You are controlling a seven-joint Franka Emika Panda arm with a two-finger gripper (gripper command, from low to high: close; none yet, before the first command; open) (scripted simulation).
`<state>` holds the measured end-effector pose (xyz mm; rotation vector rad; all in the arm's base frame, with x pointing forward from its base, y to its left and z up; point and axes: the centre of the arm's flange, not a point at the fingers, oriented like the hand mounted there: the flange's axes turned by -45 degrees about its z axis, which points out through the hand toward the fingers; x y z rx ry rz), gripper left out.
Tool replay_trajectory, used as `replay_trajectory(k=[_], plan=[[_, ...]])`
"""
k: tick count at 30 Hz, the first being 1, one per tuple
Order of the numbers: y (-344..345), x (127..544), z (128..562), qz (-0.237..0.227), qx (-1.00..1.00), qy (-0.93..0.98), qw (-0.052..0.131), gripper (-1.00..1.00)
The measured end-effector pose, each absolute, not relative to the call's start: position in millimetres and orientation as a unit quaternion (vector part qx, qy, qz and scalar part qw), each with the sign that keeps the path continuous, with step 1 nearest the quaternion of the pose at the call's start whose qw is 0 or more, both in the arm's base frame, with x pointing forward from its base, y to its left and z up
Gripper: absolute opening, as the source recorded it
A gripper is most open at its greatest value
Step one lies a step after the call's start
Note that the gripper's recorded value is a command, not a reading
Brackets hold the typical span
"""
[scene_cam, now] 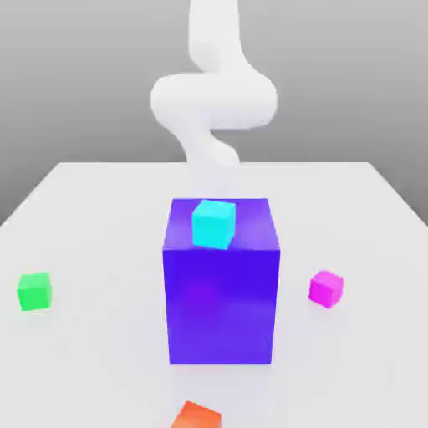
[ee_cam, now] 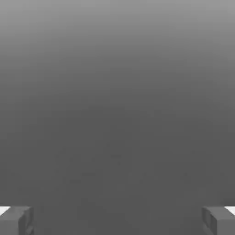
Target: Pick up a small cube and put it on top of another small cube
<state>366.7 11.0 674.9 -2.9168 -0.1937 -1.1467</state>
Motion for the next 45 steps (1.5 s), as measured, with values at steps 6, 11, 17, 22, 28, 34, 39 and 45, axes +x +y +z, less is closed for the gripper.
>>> replay_trajectory(k=[6,11,17,22,28,34,39,45], plan=[[54.0,400.7,582.0,-0.303,-0.923,-0.238,-0.005,0.00],[99.1,407.0,503.7,-0.251,-0.888,-0.384,-0.009,0.00],[153.4,387.8,411.6,-0.188,-0.811,-0.554,-0.011,0.00],[190.4,352.1,340.2,-0.135,-0.717,-0.684,-0.012,0.00],[217.3,292.7,265.0,-0.073,-0.574,-0.815,-0.009,0.00],[221.0,225.1,204.2,-0.013,-0.406,-0.914,-0.002,0.00],[222.8,216.3,188.8,-0.002,-0.365,-0.931,0.003,0.00],[227.7,224.0,179.9,-0.006,-0.362,-0.932,0.007,0.00]])
